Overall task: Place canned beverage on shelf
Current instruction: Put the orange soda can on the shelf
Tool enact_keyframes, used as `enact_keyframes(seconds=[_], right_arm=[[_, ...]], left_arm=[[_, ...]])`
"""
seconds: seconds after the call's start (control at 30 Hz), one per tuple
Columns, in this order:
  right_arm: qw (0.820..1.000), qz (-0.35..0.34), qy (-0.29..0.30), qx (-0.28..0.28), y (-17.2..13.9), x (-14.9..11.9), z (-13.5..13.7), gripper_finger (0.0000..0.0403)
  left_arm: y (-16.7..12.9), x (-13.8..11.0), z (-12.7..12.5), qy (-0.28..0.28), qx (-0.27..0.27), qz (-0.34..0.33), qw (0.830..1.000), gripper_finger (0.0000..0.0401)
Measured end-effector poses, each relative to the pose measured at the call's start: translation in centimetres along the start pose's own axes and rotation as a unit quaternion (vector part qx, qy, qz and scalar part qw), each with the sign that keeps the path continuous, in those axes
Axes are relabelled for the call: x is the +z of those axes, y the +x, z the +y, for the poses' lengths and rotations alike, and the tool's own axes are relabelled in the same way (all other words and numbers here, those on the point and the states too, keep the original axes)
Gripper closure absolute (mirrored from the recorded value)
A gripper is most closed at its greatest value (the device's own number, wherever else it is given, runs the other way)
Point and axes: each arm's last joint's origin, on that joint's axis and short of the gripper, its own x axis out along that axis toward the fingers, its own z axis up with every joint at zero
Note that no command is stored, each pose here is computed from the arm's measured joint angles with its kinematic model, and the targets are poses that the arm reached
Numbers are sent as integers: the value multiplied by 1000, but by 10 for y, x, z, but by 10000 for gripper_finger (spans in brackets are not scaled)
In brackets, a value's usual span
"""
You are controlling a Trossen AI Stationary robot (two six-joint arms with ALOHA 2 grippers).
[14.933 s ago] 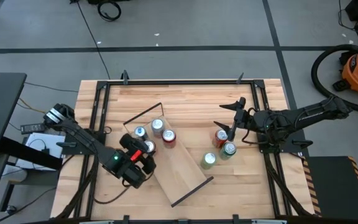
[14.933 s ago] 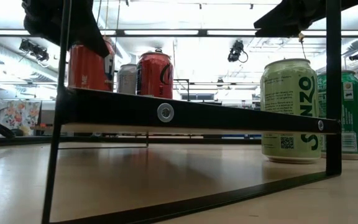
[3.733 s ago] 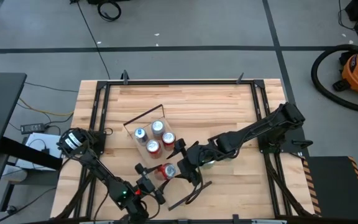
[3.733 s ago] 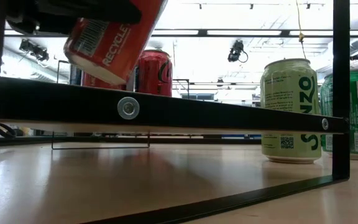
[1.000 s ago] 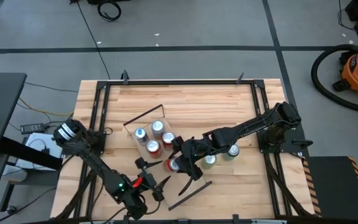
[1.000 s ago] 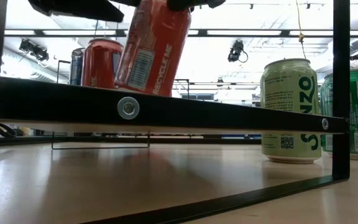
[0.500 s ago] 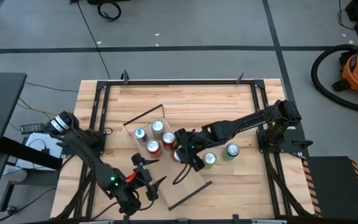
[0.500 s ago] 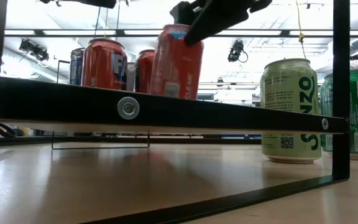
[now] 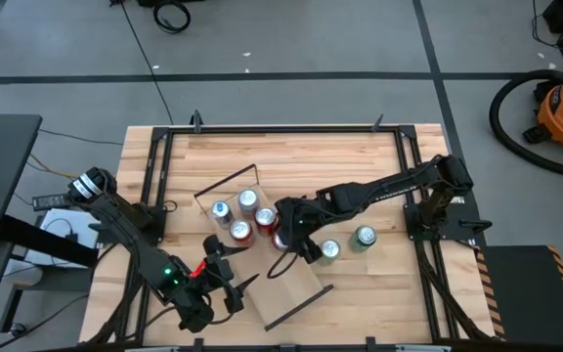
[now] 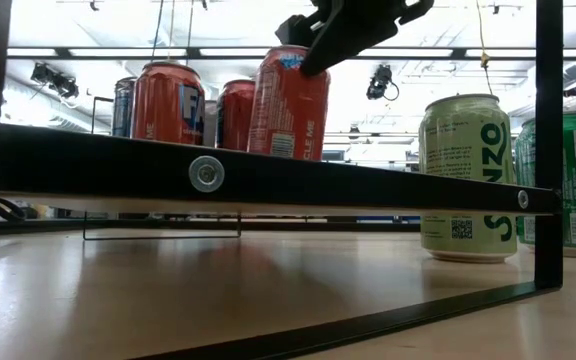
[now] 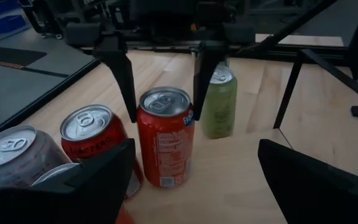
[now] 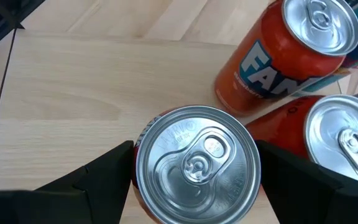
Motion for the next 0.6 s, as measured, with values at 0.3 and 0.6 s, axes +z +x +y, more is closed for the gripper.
enact_keyframes(seconds=[0.3, 0.6], right_arm=[[1000, -3, 27, 13, -1, -2, -4, 81], [998, -14, 55, 36, -1, -3, -6, 81]], left_arm=[[0, 0, 0, 1, 0, 1, 1000, 51], [0, -1, 0, 4, 1, 2, 1000, 51]])
